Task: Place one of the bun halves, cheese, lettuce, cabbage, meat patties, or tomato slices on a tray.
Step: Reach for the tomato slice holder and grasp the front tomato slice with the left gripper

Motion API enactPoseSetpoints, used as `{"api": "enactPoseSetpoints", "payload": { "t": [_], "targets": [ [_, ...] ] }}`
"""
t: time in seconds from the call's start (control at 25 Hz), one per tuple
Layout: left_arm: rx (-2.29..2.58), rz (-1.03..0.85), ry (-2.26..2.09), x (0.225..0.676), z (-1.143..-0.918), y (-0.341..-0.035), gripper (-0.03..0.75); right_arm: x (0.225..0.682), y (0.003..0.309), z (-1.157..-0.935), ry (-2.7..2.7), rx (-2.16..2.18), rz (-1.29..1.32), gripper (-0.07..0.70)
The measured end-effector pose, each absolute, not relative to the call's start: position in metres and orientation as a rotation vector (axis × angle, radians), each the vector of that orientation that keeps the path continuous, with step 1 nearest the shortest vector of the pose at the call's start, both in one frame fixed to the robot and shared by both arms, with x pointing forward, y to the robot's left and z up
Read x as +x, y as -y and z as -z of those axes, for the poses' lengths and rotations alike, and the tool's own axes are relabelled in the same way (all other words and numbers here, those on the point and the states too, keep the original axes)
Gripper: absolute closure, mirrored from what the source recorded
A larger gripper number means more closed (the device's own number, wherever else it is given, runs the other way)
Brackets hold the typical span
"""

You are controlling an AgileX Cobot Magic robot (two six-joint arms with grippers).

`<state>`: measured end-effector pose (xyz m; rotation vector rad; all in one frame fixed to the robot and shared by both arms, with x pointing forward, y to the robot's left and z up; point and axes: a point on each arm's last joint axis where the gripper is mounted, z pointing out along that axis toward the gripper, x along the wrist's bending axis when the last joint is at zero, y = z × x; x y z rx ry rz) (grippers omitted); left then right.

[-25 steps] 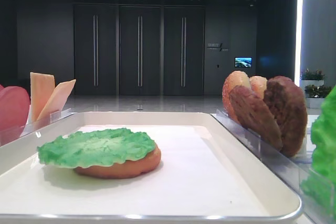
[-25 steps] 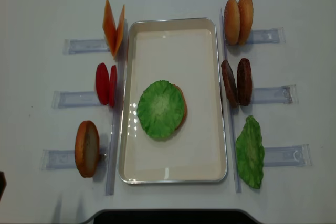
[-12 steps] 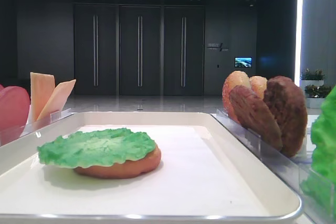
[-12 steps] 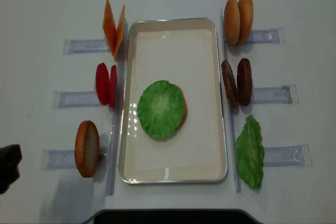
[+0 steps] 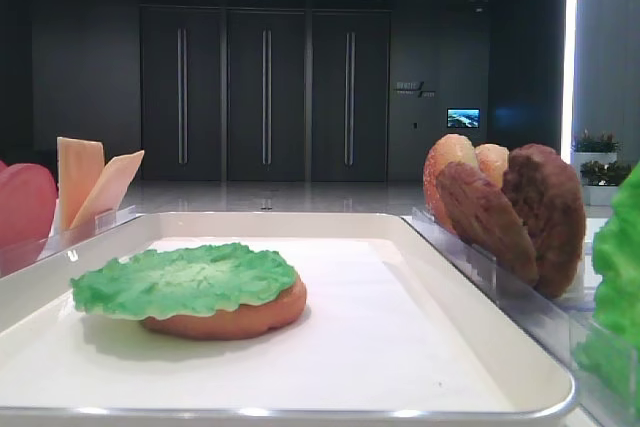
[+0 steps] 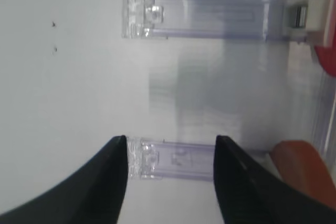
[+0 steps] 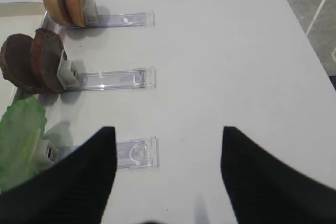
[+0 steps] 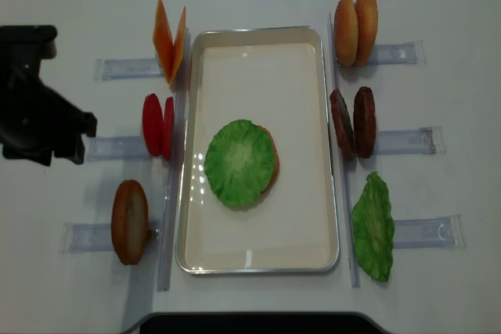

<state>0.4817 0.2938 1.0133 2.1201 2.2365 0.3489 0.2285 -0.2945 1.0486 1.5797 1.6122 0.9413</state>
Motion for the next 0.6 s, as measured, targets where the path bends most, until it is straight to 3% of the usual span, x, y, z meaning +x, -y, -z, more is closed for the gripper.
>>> {"api": "enactPoseSetpoints", "payload": {
  "t": [0.12, 0.36, 0.6],
  "targets": [
    [2.114, -0.315, -2.244, 0.509, -1.013, -0.290, 0.312, 0.229, 0.295, -1.049, -1.612, 1.580, -0.941, 0.213],
    [2.011, -0.305, -2.181, 0.526, -1.037, -0.278, 0.312, 0.229, 0.295, -1.049, -1.612, 1.580, -0.941, 0.213],
    [2.005, -0.290, -2.086, 0.531, -1.046, -0.231, 0.312, 0.229, 0.295, -1.049, -1.612, 1.580, -0.941, 0.213]
  ]
}}
